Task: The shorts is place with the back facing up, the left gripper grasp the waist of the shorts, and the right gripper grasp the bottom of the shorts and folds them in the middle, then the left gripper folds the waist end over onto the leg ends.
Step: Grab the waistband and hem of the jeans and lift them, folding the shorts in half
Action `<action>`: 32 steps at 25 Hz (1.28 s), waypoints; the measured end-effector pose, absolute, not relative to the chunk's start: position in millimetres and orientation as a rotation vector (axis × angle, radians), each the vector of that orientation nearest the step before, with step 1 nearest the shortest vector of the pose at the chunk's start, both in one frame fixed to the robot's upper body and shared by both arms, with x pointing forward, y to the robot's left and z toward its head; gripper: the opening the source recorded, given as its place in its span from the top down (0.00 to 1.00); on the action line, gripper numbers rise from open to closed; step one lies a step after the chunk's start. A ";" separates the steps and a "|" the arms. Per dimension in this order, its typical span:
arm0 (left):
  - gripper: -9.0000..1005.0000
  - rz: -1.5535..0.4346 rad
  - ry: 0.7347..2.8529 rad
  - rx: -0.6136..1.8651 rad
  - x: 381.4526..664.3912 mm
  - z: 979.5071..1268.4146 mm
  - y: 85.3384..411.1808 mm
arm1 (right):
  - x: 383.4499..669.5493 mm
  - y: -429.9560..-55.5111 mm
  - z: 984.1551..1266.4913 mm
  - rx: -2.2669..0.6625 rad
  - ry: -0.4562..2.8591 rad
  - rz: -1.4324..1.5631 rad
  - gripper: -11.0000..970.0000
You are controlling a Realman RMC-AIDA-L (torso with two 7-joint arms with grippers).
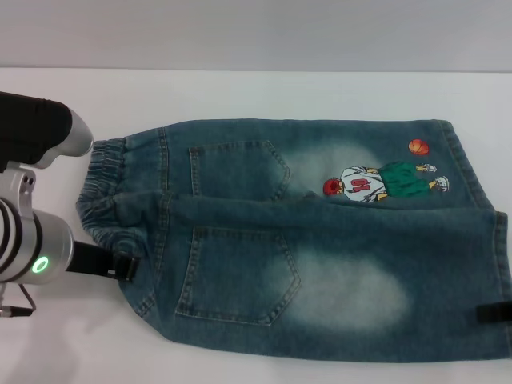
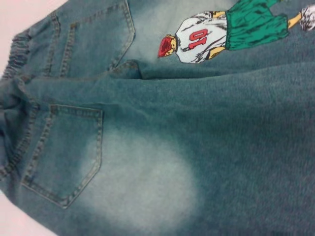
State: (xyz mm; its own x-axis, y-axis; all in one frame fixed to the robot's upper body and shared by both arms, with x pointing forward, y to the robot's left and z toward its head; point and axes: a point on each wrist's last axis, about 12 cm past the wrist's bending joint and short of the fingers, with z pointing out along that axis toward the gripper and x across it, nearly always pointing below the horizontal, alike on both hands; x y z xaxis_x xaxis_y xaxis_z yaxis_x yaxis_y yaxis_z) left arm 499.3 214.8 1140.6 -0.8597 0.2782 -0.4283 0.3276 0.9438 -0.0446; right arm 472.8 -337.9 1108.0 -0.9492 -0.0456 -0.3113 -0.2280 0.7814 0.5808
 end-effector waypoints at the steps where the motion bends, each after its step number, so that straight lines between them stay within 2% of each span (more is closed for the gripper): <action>1: 0.80 -0.161 2.674 0.437 499.3 1140.2 214.9 | 472.1 -337.9 1108.3 -0.209 2.699 0.939 0.90; 9: 0.80 -0.161 2.677 0.442 500.2 1139.9 213.9 | 466.2 -351.2 1111.6 -0.172 2.760 0.817 0.81; 14: 0.80 -0.159 2.679 0.448 502.4 1139.6 212.9 | 466.2 -357.0 1112.1 -0.143 2.781 0.759 0.57; 20: 0.80 -0.157 2.674 0.459 506.2 1141.5 210.6 | 468.9 -349.3 1108.5 -0.150 2.787 0.794 0.34; 32: 0.80 -0.155 2.682 0.460 507.1 1142.2 210.0 | 461.6 -346.4 1100.4 -0.114 2.825 0.852 0.35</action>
